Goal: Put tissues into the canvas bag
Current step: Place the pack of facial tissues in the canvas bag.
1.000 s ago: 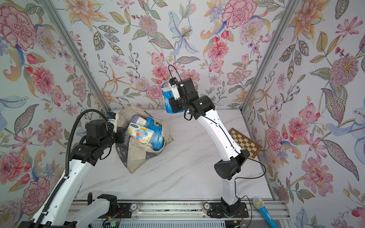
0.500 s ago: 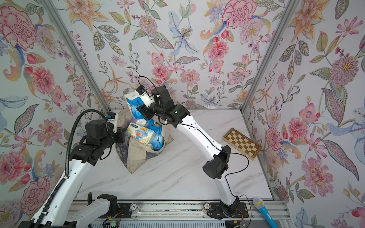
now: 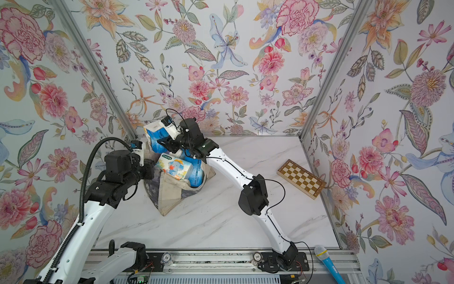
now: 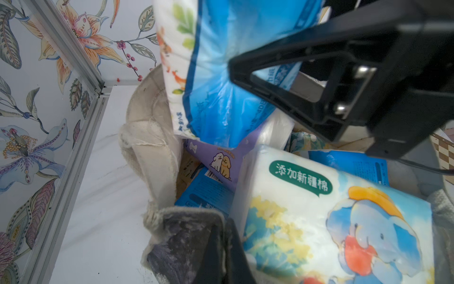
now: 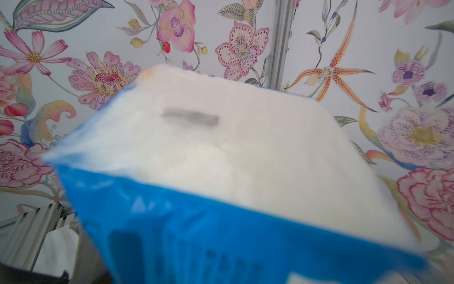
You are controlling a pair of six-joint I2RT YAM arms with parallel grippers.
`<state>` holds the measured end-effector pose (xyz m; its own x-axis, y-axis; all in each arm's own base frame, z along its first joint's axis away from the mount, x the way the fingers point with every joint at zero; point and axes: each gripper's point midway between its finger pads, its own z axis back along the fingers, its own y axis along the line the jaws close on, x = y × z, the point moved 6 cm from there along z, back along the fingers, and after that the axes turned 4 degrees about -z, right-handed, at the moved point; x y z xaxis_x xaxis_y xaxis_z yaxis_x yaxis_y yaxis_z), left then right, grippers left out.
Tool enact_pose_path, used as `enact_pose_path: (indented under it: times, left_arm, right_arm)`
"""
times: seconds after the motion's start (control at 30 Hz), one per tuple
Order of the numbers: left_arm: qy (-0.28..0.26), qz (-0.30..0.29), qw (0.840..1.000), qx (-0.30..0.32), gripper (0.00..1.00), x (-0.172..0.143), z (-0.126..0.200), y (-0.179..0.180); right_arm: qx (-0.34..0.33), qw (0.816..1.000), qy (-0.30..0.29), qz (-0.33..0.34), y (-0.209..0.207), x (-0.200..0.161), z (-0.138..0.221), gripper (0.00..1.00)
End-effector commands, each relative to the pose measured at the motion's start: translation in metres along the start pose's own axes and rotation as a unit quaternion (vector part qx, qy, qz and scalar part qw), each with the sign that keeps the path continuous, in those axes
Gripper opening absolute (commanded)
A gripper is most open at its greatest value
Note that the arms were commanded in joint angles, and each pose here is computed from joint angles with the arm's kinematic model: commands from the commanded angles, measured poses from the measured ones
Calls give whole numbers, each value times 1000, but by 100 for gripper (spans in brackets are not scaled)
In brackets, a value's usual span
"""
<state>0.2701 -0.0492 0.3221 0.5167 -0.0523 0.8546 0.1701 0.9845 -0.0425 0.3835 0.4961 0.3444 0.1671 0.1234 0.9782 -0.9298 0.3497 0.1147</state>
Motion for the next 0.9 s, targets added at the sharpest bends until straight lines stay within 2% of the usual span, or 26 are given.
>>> enact_pose_path:
  times: [0.0,0.23,0.4,0.6,0.77,0.87]
  left_arm:
    - [-10,0,1000,-1,0,2,4,-2]
    - [-23,-2,1000,5,0,8,14,-1]
    - [-27,-6,999,15,0,13,17,1]
    - [-32,-6,999,32,0,19,20,4]
    - [-36,-4,998,59,1,23,28,10]
    - [-37,-2,997,73,1,25,31,14]
  right_arm:
    - [37,997,-69,4,10,39,10,44]
    - [8,999,34,-19,-2,-3,7,42]
    - [-20,992,123,-17,-10,-35,17,42]
    - [-82,977,194,12,-22,-60,27,42]
    - [-166,958,229,53,-40,-64,40,42]
    - [-192,945,254,78,-48,-70,46,42]
